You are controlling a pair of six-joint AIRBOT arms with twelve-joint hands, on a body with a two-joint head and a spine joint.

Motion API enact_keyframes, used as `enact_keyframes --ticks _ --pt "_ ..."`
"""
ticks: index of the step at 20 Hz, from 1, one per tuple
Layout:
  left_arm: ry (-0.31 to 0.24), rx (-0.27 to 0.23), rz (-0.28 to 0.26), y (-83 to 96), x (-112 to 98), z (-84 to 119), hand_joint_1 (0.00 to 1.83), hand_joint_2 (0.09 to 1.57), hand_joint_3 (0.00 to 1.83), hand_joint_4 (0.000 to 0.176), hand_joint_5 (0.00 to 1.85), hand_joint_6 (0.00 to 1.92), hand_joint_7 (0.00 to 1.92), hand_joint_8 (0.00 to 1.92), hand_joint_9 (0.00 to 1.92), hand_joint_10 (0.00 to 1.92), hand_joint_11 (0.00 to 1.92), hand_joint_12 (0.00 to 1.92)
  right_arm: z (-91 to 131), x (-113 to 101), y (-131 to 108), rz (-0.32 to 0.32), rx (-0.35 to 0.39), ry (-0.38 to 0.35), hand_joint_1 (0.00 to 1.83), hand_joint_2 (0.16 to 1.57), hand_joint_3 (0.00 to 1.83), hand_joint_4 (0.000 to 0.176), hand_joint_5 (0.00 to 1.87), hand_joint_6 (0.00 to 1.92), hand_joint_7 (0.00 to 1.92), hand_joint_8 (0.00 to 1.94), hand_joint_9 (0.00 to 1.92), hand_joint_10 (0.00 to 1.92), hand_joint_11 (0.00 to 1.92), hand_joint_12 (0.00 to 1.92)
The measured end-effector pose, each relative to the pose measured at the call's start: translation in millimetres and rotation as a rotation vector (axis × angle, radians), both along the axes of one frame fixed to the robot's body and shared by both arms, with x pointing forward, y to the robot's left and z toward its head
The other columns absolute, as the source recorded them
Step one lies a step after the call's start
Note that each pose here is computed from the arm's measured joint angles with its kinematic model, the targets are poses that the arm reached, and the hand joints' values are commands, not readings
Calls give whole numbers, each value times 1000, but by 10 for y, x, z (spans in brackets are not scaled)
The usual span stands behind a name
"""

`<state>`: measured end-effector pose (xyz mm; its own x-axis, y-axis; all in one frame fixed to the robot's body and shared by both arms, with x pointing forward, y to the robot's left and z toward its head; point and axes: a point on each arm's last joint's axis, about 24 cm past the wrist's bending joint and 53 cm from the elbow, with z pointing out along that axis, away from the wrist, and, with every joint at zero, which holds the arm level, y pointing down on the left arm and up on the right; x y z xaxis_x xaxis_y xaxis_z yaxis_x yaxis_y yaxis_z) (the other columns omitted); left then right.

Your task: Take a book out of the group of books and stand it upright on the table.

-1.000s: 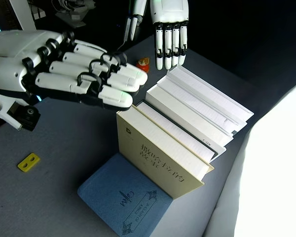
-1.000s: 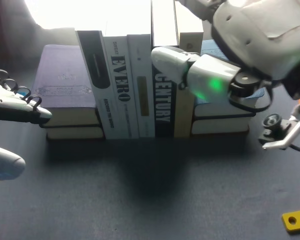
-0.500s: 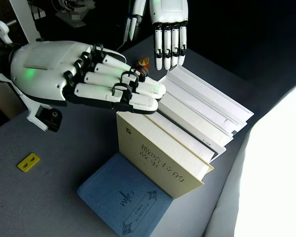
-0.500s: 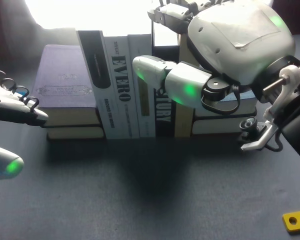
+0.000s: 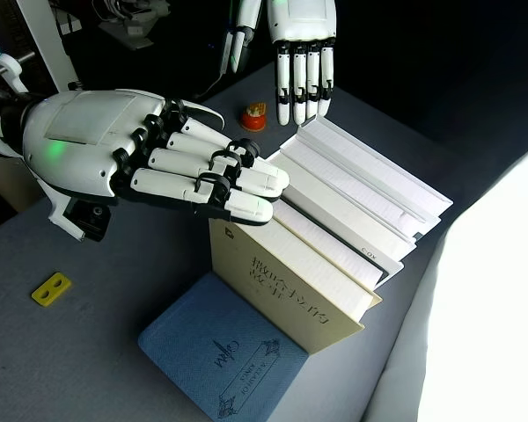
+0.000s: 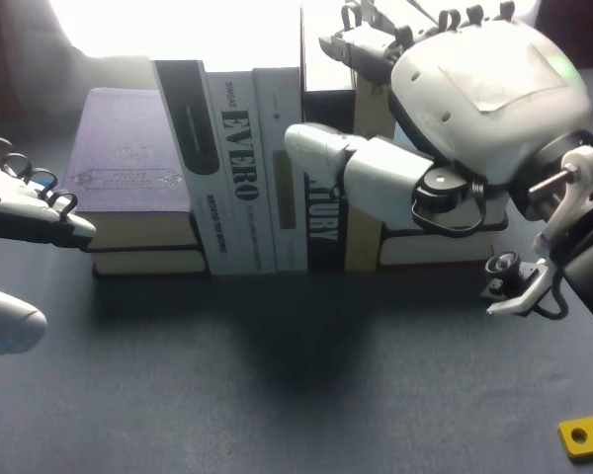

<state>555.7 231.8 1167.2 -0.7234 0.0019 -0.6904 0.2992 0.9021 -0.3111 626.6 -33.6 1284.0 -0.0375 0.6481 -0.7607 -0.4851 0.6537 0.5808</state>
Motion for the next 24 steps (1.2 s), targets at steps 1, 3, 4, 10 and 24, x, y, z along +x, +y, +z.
enact_keyframes --ticks 1,3,4,10,24 --pt "-1 0 0 0 1 1 0 1281 0 6 212 13 194 7 178 13 0 618 10 -7 11 2 0 -5 0 1204 0 0 579 61 192 27 0 0 0 0" --pt "0 0 0 0 0 0 0 1286 1 2 193 2 174 1 181 8 0 640 28 -21 27 9 -5 -16 0 1198 0 0 652 90 173 16 0 0 0 0" --pt "0 0 0 0 0 0 0 1287 1 4 205 7 182 4 184 8 0 637 30 -27 39 13 -8 -18 0 1201 0 0 680 100 207 27 0 0 0 0" --pt "1 0 2 8 3 -2 0 1288 0 9 174 6 134 2 172 4 0 608 -15 -36 73 26 -18 -7 0 1201 0 0 669 89 232 25 5 2 5 2" --pt "3 1 10 43 18 -10 0 1284 1 13 212 7 164 6 202 3 0 670 -47 -471 86 61 -127 -13 0 1225 5 0 686 72 280 16 16 6 26 20"
